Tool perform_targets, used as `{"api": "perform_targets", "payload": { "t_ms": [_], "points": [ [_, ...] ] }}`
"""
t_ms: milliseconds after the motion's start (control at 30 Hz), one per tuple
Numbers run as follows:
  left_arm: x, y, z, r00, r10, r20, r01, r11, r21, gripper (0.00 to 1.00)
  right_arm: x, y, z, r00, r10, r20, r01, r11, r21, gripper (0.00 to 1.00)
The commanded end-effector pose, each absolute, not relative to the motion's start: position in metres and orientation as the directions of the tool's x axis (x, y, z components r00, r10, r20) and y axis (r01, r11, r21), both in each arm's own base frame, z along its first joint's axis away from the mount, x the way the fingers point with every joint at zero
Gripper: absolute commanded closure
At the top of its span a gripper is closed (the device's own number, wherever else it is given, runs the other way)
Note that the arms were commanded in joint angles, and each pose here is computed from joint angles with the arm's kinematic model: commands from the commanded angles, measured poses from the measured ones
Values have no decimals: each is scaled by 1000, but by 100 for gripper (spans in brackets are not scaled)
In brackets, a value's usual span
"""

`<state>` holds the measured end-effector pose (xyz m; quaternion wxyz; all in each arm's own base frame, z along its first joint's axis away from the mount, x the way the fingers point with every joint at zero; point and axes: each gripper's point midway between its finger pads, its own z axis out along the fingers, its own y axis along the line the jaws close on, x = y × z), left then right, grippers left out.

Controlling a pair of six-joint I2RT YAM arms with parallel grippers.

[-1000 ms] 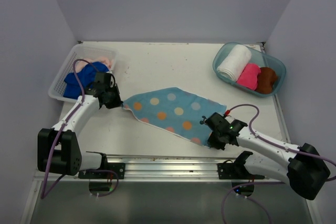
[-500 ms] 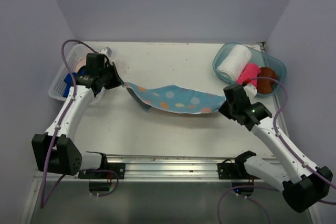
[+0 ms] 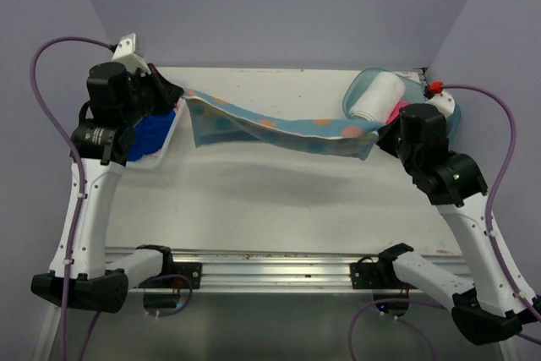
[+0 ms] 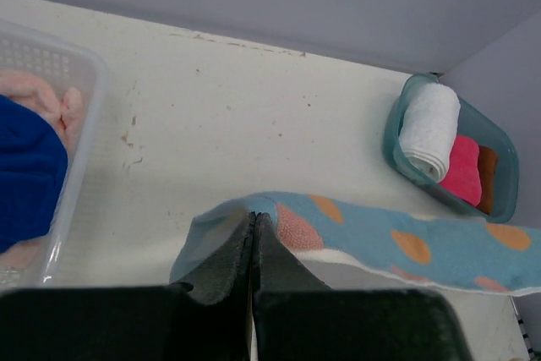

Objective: Roll the towels
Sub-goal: Flatten the towel

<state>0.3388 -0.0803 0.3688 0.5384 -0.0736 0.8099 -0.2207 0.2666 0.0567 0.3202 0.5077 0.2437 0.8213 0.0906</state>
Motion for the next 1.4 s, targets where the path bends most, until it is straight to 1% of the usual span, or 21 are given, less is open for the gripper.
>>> {"api": "perform_targets", "payload": {
  "t_ms": [0,167,267,467,667,800,833,900,933,1000,1033,1067,1100,1133,1167,1200,1233,1267,1300,1333,1367],
  "points": [
    [316,-73,405,-334,-333,-882,152,904,-399,100,250,35,346,-308,458,-834,321,875,362,100],
    [284,-59,435,-246,-321,-915,133,924,-359,100,224,16,375,-228,461,-857,323,867,380,100],
    [267,-58,438,-231,-323,-918,136,923,-359,100,208,10,387,-201,472,-858,307,862,403,100],
    [238,-61,423,-256,-337,-906,152,912,-382,100,182,8,388,-214,498,-840,268,857,440,100],
    [203,-64,409,-258,-361,-896,167,897,-409,100,154,10,367,-297,517,-803,265,852,452,100],
    [212,-71,367,-363,-359,-860,153,887,-435,100,157,14,334,-372,496,-785,295,864,407,100],
    [219,-76,342,-427,-371,-825,135,876,-464,100,159,16,323,-394,491,-777,299,868,397,100],
    [229,-98,302,-531,-374,-761,179,828,-531,100,163,19,315,-405,490,-771,304,868,392,100],
    [232,-107,291,-569,-406,-715,176,789,-588,100,165,20,314,-408,492,-769,305,867,393,100],
    [239,-126,260,-626,-413,-662,209,729,-652,100,169,22,312,-407,493,-769,308,867,393,100],
    [246,-129,248,-647,-438,-624,159,723,-672,100,170,22,311,-411,491,-768,311,867,389,100],
    [259,-123,237,-618,-458,-639,93,764,-638,100,171,22,311,-410,492,-768,310,867,389,100],
    [256,-152,235,-644,-401,-651,151,768,-622,100,172,22,309,-412,490,-768,315,868,385,100],
    [264,-170,217,-692,-366,-622,126,787,-603,100,172,22,308,-415,488,-768,317,869,381,100],
    [255,-204,210,-723,-277,-633,193,798,-570,100,173,22,308,-413,492,-766,319,866,385,100],
    [260,-228,222,-720,-244,-649,241,790,-564,100,174,22,306,-413,494,-765,326,865,383,100],
    [267,-250,193,-769,-168,-617,235,823,-517,100,174,22,305,-413,498,-763,328,863,385,100],
    [260,-276,188,-778,-94,-621,288,824,-487,100,174,22,303,-413,507,-757,337,857,390,100],
    [268,-299,206,-760,-76,-645,332,809,-486,100,174,23,302,-415,507,-756,337,857,390,100],
    [274,-318,180,-780,-5,-625,349,826,-442,99,174,22,300,-417,506,-755,342,857,386,100],
    [269,-340,178,-775,41,-630,389,817,-425,95,174,21,299,-418,510,-752,349,854,385,100]
  ]
}}
